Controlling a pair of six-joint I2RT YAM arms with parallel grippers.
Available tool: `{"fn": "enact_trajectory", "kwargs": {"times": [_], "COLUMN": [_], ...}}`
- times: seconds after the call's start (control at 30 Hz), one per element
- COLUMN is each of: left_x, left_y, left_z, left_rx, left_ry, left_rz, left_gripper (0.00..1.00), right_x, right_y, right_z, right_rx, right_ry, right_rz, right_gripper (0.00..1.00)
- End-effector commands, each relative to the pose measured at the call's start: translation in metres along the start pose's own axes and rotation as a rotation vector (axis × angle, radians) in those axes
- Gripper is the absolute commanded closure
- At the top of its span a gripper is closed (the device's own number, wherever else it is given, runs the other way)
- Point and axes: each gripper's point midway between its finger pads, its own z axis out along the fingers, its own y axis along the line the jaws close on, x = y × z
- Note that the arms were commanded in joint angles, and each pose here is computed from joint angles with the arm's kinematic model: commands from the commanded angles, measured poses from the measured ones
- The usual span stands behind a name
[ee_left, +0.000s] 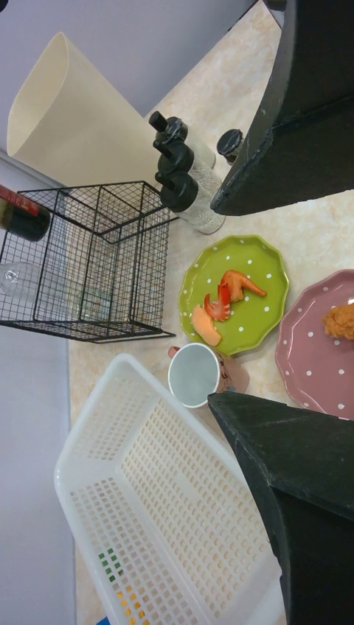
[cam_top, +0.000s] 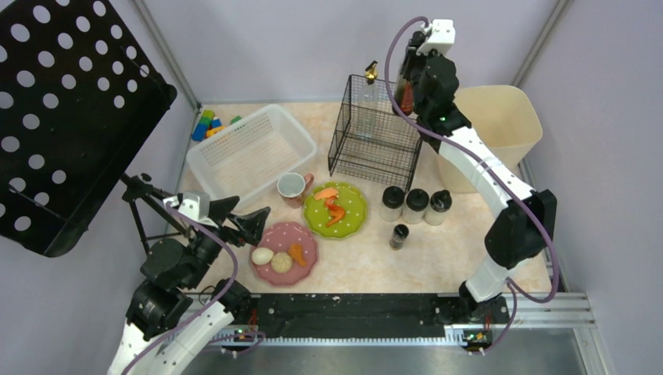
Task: Clear the kitchen counter
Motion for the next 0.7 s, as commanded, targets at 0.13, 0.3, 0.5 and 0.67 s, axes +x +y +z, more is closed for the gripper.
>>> {"fn": "enact_trajectory", "kwargs": {"times": [0.13,0.3,0.5,0.67], "left_x": [-0.004,-0.005,-0.004,-0.005], "left_y": [-0.002,-0.001,-0.002,-0.002], "left_z": [0.005,0.004,0.004,0.004], "left_rx": [0.006,0.003,0.005,0.005], "left_ry": [-0.013,-0.016,-0.013,-0.014], "left_rz": [0.008,0.007,0.008,0.008], "left_gripper": [0.06,0.06,0.06,0.06], "right_x": [-0.111,-0.093,-0.058,-0.028], "right_y": [-0.004,-0.002,0.002,0.004], "right_z": [0.015,0.023,0.025,0.023], "right_rx": [0.010,0.018,0.008,-0.001], "right_ry": [-0.326,-0.301,-0.273,-0.237], "right_rz": [0.162,0.153,0.138,0.154], "right_gripper": [1.00,1.00,1.00,1.00]}}
